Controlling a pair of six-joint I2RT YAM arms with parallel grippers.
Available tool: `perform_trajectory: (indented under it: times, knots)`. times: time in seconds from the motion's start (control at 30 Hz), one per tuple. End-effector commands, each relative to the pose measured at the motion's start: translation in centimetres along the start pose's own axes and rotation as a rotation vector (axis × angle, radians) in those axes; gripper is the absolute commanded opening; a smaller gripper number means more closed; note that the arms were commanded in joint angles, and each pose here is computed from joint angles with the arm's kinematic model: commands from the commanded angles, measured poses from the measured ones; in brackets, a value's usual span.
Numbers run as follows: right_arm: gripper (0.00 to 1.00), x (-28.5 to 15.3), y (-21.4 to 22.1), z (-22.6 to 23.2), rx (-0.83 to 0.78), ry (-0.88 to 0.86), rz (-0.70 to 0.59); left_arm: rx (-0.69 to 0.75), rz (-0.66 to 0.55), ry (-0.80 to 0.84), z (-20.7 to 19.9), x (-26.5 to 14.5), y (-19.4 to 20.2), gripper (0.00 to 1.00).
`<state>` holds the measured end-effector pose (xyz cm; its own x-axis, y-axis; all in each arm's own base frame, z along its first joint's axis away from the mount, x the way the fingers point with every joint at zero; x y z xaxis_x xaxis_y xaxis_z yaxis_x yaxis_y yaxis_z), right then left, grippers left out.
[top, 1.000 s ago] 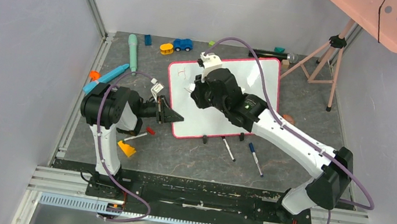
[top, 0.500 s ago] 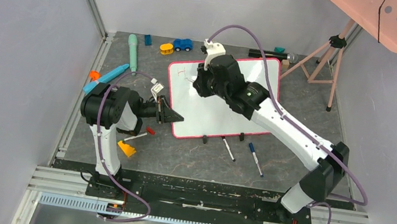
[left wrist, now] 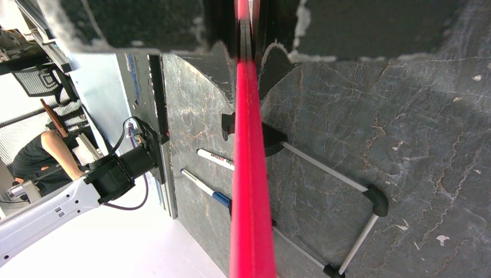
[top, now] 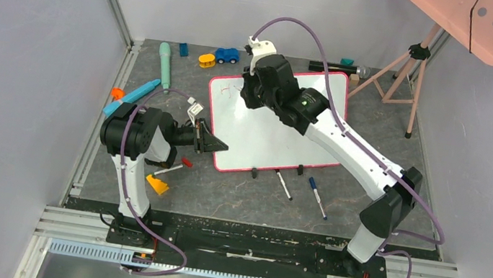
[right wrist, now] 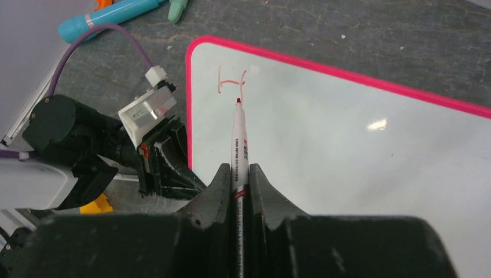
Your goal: Write a sentence on the whiteboard
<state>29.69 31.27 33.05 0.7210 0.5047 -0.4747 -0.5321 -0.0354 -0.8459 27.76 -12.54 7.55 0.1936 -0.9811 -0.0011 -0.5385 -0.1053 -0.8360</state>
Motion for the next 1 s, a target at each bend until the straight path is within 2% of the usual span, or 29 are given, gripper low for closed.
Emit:
perform_trajectory:
  times: [0.0,0.27,0.97]
  knots:
    - [0.0,0.4,-2.5,-0.5,-0.002,0.02,-0.076,0.114,-0.012,0.002,0.0,0.2,-0.2,0.02]
    - [0.0,1.2,-2.8,-1.0,0.002,0.009,-0.084,0.166,-0.028,-0.025,0.3,0.2,-0.4,0.02]
    - [0.0,2.0,-3.0,-0.5,-0.003,-0.034,-0.087,0.125,-0.012,0.005,0.5,0.3,-0.3,0.02]
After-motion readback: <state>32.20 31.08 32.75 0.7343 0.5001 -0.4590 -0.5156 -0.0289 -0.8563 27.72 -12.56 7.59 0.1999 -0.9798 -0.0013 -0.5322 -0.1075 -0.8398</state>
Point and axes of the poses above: each gripper's point midway between its finger pads, its own x axis out along the fingers, its own z axis along the line the jaws close on, y = z × x, the point moved 8 cm from there along -x, back along the fingers, and after that the axes turned 8 degrees about x, right-handed, at the moved point
